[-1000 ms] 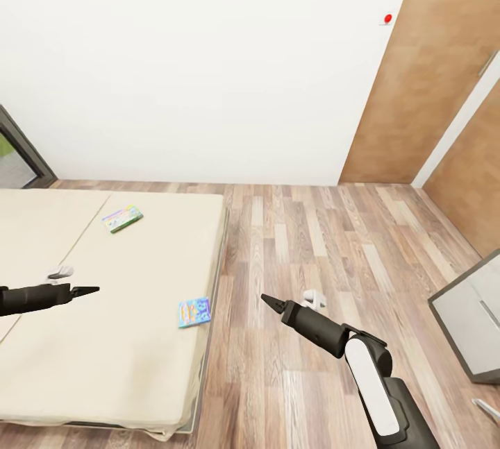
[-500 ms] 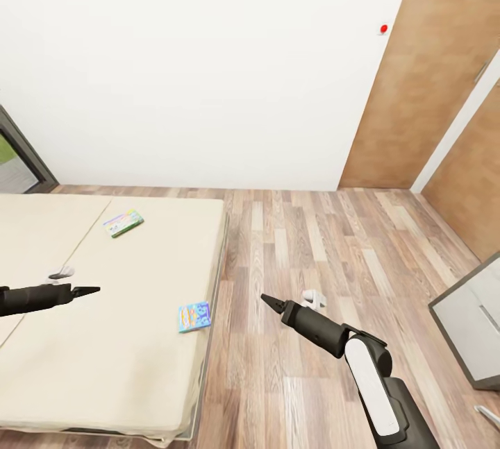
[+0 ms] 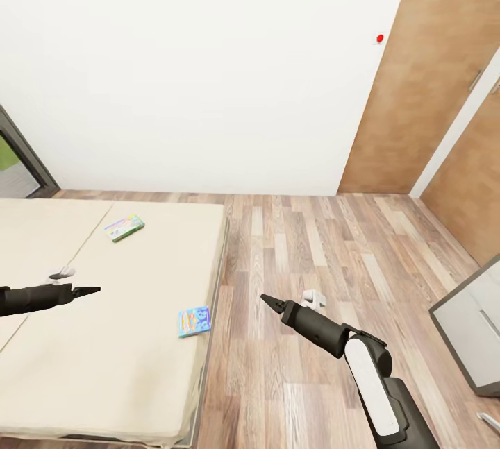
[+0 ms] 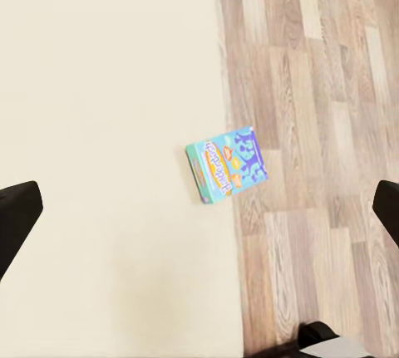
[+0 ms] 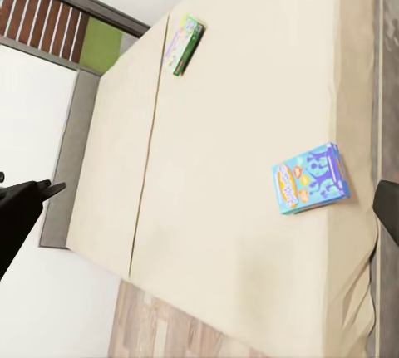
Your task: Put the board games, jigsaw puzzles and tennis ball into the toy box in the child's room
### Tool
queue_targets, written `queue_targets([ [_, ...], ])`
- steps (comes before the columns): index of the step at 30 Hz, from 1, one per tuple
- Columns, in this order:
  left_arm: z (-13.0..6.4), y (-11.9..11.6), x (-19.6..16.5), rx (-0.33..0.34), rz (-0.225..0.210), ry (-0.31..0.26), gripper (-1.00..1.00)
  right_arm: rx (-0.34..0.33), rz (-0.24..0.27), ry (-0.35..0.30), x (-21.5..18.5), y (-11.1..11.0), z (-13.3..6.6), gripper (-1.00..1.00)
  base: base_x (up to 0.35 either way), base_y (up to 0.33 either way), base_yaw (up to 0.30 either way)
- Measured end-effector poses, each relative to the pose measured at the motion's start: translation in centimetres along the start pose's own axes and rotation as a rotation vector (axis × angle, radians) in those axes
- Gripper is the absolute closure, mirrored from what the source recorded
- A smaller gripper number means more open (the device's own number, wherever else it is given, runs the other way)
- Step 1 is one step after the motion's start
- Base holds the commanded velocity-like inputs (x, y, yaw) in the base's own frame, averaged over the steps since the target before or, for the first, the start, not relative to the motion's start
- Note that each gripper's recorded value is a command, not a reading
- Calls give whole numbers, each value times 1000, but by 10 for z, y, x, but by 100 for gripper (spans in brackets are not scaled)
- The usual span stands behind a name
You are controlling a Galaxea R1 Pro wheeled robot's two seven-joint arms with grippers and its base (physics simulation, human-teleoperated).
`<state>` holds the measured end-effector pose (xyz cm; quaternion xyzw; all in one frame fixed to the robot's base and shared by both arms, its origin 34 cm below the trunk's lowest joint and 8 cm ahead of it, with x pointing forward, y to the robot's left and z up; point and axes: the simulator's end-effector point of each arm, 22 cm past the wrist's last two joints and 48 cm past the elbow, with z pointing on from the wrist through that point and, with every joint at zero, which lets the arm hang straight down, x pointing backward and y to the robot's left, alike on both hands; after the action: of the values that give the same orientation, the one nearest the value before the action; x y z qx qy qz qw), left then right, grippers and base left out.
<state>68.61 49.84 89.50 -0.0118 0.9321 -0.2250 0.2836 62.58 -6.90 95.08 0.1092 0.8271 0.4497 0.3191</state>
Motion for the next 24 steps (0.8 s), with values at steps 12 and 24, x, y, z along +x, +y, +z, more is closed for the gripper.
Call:
queue_targets([
  [12, -5, -7, -8, 9, 8, -17, -100, -9, -14, -12, -5, 8, -3, -100, 0, 0, 0],
  [24, -11, -14, -15, 14, 17, -34, -100, -19, -27, -23, -10, 17, -7, -100, 0, 0, 44],
])
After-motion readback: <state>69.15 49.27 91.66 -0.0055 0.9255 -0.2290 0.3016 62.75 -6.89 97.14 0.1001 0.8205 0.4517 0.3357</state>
